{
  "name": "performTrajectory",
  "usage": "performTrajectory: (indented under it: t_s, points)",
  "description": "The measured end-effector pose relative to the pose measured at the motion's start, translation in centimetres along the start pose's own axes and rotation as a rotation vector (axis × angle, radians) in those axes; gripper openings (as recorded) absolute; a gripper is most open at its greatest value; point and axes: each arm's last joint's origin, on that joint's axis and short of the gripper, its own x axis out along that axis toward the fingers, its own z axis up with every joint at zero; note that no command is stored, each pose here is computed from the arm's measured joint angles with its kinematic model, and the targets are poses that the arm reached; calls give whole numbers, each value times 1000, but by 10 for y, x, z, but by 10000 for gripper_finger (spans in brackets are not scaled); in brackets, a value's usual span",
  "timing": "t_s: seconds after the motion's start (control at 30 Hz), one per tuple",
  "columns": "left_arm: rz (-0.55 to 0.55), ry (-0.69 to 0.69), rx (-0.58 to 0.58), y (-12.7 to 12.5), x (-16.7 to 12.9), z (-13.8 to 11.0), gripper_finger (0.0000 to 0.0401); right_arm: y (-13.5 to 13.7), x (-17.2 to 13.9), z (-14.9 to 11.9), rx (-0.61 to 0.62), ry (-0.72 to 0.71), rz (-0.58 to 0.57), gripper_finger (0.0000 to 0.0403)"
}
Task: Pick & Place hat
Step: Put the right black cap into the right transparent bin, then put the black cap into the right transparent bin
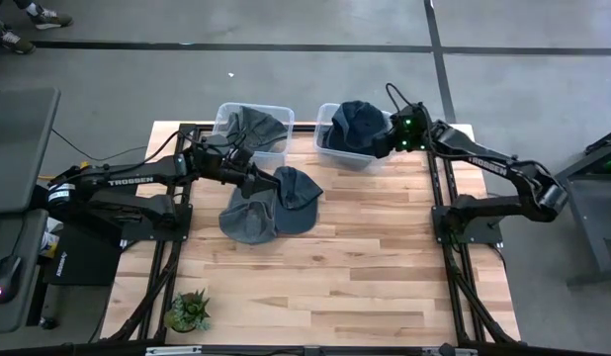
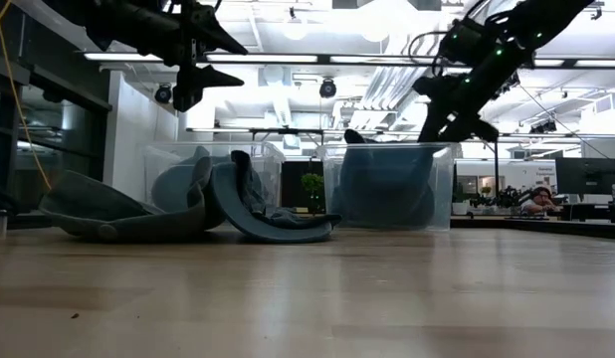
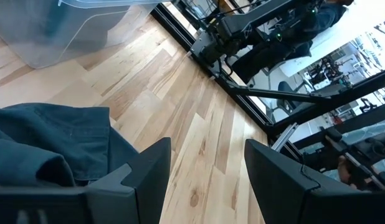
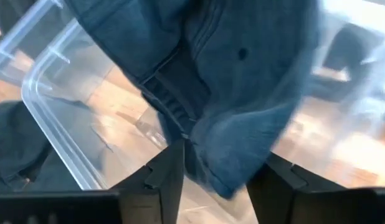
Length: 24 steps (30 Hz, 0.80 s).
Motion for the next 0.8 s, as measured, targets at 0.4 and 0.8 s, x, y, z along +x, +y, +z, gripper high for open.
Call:
performTrajectory:
  t_s: [0.4, 0.8]
  points:
    - [1, -1, -20, 0, 0, 0, 202, -4, -50, 6, -46, -148, 34, 162]
    - [29, -1, -143, 2, 0, -1, 202, 5, -91, 3, -126, -254, 240, 161]
